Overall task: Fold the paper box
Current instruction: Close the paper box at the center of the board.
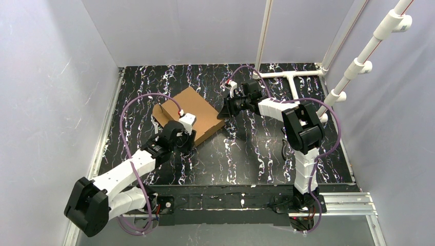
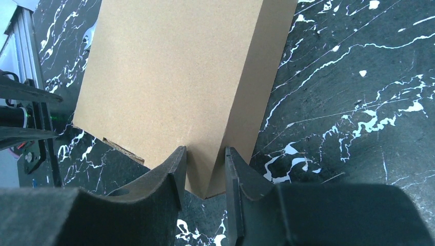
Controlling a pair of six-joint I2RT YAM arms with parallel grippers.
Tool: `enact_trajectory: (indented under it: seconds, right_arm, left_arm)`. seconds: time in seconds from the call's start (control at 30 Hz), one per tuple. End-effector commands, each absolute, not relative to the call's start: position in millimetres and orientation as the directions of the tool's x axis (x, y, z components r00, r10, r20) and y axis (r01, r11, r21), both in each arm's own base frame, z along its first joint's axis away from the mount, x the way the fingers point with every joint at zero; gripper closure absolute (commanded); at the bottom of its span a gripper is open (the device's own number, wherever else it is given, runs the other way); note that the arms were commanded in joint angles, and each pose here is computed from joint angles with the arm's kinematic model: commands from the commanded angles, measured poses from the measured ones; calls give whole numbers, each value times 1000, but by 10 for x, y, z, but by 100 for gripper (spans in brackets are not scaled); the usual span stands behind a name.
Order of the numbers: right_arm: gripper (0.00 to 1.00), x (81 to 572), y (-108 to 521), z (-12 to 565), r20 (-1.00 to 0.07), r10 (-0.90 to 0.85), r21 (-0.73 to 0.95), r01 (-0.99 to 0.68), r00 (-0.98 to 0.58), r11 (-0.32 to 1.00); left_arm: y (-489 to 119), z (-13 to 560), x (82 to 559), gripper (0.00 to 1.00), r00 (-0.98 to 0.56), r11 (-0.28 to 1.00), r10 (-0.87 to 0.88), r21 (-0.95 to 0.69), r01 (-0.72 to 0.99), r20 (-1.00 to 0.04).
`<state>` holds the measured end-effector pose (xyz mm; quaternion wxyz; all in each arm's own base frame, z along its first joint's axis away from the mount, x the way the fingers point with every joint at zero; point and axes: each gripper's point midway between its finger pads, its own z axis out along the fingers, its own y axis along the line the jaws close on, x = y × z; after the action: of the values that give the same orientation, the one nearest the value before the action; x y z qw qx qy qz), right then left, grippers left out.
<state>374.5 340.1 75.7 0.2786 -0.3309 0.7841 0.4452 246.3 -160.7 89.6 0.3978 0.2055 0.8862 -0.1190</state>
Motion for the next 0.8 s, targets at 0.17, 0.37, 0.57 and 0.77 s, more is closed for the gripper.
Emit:
enact_trajectory:
  seconds: [0.17,0.37,0.57,0.77]
  right_arm:
    - [64,3444,3130,76,-547,-375,562,-660,-749,499]
    - [64,3448,3122,76,-544,-373,565,-657,-752,499]
    - [64,3453,3120,86,-546,-370,566,-657,-751,497]
    - [64,3452,3122,84,-546,-370,568,-656,-752,497]
  left_arm:
    - [-1692,787,2486,64,-542,831,360,-3,556,-759]
    - [-1668,714,2469,65,-576,832,391,8,555,-717]
    - [-1601,712,2464,64,-554,811,457,70,581,-696]
    - [-1577,632,2451,64,-554,789,515,108,605,-654]
